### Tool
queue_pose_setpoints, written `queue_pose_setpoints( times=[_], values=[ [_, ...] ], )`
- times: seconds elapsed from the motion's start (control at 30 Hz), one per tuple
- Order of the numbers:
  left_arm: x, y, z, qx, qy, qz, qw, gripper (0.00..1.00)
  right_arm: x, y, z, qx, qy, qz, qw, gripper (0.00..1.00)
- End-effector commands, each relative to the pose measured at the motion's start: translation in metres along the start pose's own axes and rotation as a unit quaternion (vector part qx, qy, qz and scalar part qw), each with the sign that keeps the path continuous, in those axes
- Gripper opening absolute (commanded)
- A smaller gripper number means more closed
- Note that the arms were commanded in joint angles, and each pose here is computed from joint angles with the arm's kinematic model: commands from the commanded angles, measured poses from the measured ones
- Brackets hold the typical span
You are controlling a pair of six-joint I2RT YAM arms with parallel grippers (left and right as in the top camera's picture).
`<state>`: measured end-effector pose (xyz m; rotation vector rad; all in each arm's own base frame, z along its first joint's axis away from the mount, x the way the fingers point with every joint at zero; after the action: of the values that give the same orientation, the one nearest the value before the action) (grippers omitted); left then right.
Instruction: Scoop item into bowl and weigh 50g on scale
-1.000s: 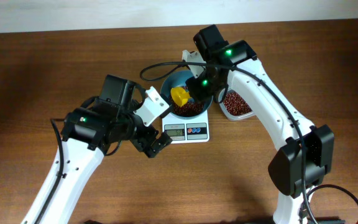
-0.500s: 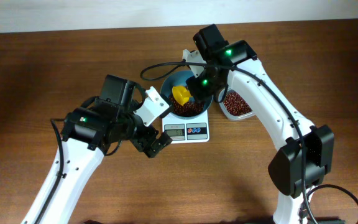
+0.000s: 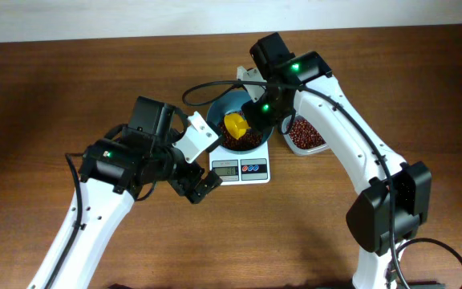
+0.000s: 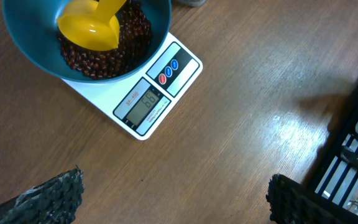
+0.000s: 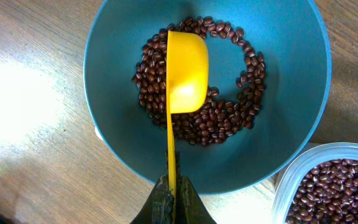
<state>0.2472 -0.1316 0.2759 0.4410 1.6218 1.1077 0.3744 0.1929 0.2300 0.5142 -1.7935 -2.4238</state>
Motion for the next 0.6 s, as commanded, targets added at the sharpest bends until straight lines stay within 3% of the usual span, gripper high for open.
queue_pose_setpoints(
  times=[0.0,0.2,0.37,0.57],
  values=[
    [-0.004,0.004,-0.001,0.001,0.001,-0.009,1.0,0.99,-0.007,0.0,0.0,-0.002,0.004,-0.013,1.0,0.04],
    [-0.004,0.004,-0.001,0.001,0.001,-0.009,1.0,0.99,-0.025,0.034,-0.013,-0.031,0.002,-0.059,0.998,0.04],
    [-0.004,0.004,-0.001,0.001,0.001,-0.009,1.0,0.99,-0.003,0.047,-0.036,-0.056,0.043,0.001,0.997,0.04],
    [-0.004,0.004,-0.001,0.001,0.001,-0.009,1.0,0.99,0.003,0.049,-0.044,-0.048,0.088,0.016,0.995,0.04]
  ],
)
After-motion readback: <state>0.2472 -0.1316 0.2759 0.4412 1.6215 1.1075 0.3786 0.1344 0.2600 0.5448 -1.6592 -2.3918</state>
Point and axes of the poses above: each gripper's point midway between its finger pads, its own y axis back along the fingers, its own z axis along the line the jaws close on, x = y × z, the point moved 8 cm from there along y, back along the fingers, and after that the axes turned 14 degrees about -y, right-handed, at the moved point
